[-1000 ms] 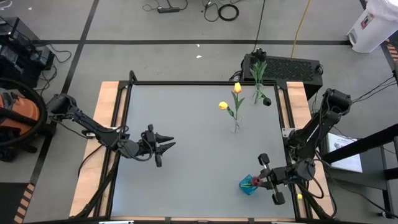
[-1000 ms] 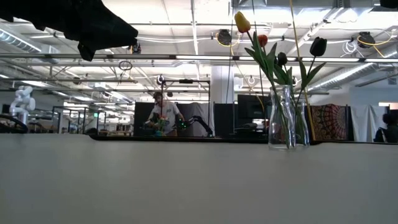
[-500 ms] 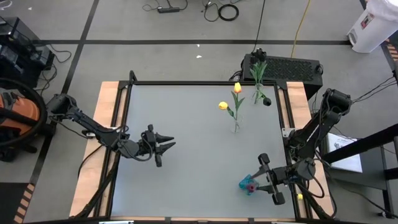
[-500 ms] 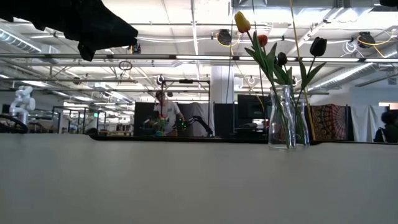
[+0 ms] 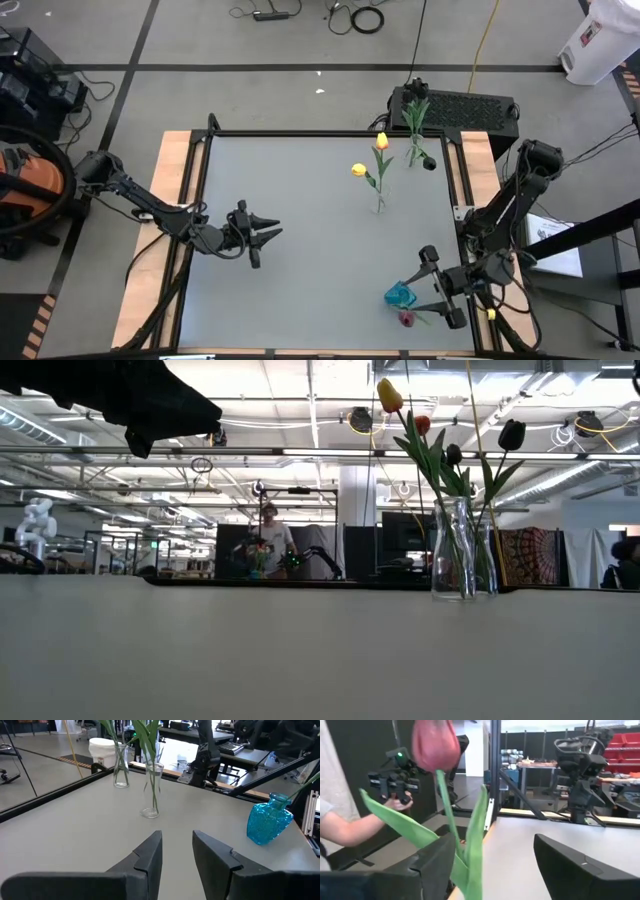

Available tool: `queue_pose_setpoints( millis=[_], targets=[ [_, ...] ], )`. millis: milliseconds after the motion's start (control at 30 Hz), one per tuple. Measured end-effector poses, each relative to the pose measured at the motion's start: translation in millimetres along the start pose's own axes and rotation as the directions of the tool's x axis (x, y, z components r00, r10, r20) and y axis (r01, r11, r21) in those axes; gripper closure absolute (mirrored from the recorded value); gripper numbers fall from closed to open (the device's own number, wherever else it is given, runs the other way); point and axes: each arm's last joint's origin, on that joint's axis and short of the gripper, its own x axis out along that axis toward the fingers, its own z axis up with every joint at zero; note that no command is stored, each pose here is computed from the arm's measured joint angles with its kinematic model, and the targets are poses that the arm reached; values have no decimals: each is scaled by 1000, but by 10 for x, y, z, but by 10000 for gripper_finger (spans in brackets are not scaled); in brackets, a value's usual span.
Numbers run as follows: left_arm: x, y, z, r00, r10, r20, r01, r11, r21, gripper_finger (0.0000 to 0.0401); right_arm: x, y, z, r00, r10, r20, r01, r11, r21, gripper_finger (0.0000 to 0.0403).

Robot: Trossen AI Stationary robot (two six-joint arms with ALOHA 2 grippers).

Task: Sort flowers into vase by color
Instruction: Return to Home Position

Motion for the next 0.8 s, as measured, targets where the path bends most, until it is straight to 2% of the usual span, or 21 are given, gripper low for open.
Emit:
queue_pose_setpoints(
  millis=[500, 633, 800],
  targets=[
    [0, 0, 0, 1000, 0, 0, 0, 1000, 3, 287, -346, 9, 332, 989, 117, 94, -109, 991, -82, 135],
    [0, 0, 0, 1000, 1, 0, -1, 999, 32, 287, -427, -38, 398, 989, 106, 102, -92, 986, -136, 135],
    [0, 2, 1, 1000, 7, 3, -7, 994, 113, 287, -532, -142, 462, 996, 10, 90, 8, 980, -201, 135]
  ],
)
